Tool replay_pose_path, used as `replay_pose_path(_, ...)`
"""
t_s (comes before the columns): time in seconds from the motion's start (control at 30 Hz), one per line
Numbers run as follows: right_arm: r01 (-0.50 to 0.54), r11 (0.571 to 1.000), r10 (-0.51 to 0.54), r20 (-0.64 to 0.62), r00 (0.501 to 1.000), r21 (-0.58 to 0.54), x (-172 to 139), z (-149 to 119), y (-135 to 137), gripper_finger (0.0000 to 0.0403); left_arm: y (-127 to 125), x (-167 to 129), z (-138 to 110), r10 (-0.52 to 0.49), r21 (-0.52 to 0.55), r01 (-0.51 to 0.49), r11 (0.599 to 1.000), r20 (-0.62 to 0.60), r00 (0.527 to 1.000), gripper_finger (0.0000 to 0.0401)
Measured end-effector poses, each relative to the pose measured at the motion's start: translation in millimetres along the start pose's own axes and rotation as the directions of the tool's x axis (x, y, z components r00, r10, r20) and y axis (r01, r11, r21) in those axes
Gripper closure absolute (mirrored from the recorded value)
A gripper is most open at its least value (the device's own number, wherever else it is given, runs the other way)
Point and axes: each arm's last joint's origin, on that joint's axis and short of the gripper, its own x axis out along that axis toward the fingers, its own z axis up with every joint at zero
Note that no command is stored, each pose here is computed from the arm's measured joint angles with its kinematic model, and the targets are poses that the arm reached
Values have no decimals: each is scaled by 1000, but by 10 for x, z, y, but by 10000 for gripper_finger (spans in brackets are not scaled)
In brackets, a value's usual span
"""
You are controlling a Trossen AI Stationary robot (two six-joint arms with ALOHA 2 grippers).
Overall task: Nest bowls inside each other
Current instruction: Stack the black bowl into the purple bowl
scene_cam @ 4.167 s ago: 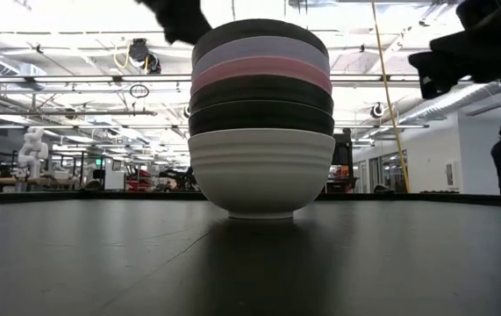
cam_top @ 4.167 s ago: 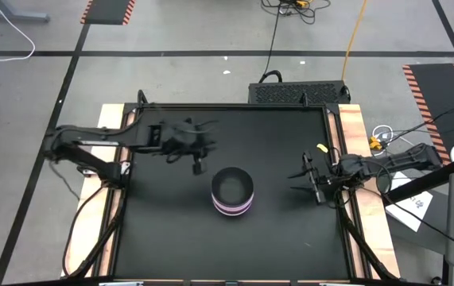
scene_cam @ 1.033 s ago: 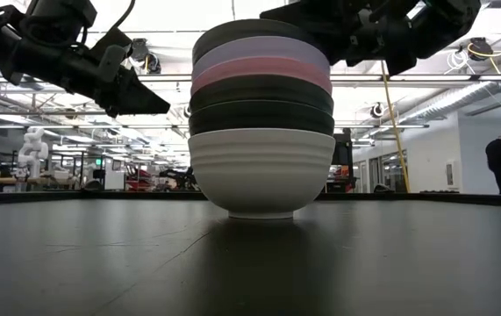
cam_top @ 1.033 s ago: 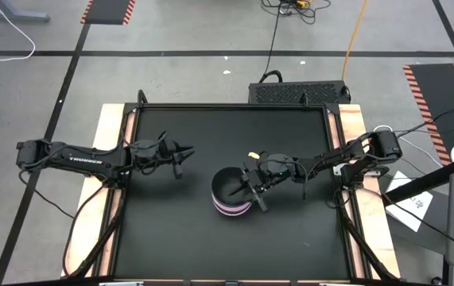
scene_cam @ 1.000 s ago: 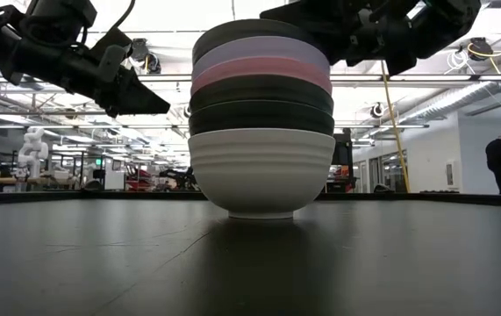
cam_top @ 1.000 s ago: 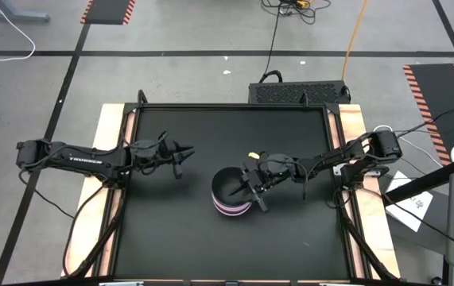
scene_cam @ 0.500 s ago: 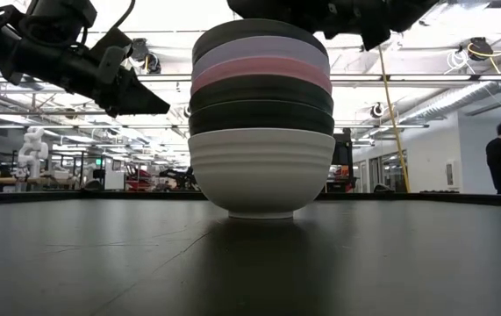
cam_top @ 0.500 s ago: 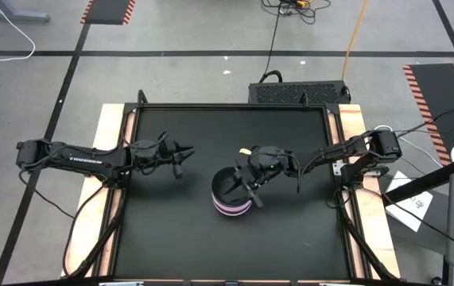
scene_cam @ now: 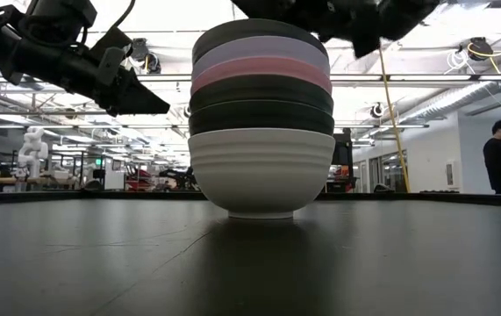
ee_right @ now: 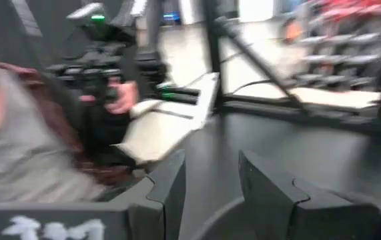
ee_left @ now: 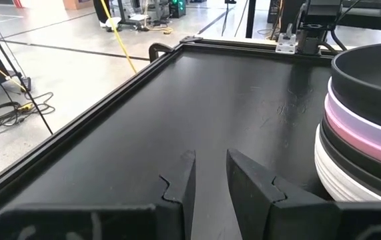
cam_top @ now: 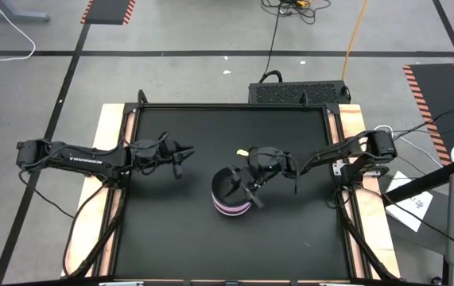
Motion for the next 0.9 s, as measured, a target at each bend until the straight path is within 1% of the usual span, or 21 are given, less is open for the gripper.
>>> replay_pose_path(0.07, -80, 996, 81, -1, 997, 44, 73, -65, -32, 275, 0, 0, 0, 0, 0, 0, 1000, 0, 1000, 313)
replay_pose_path(0.1, -91, 994, 91, -4, 996, 64, 118, -91, -61, 275, 0, 0, 0, 0, -1, 0, 1000, 0, 1000, 313)
replay_pose_path(0.23, -80, 991, 85, -40, 996, 109, 224, -168, -159, 275, 0, 0, 0, 0, -2, 0, 1000, 0, 1000, 313)
replay_pose_path(0.43, -56, 994, 62, -69, 996, 92, 261, -117, -185, 275, 0, 0, -23, 1, 2, -1, 1000, -23, 1000, 313)
replay_pose_path(0.77, -44, 996, 49, -67, 997, 82, 257, -113, -195, 275, 0, 0, -27, 1, 2, -1, 1000, -27, 1000, 313)
replay_pose_path(0.9, -26, 996, 30, -50, 998, 83, 216, -72, -272, 275, 0, 0, -22, 1, 1, -1, 1000, -22, 1000, 313)
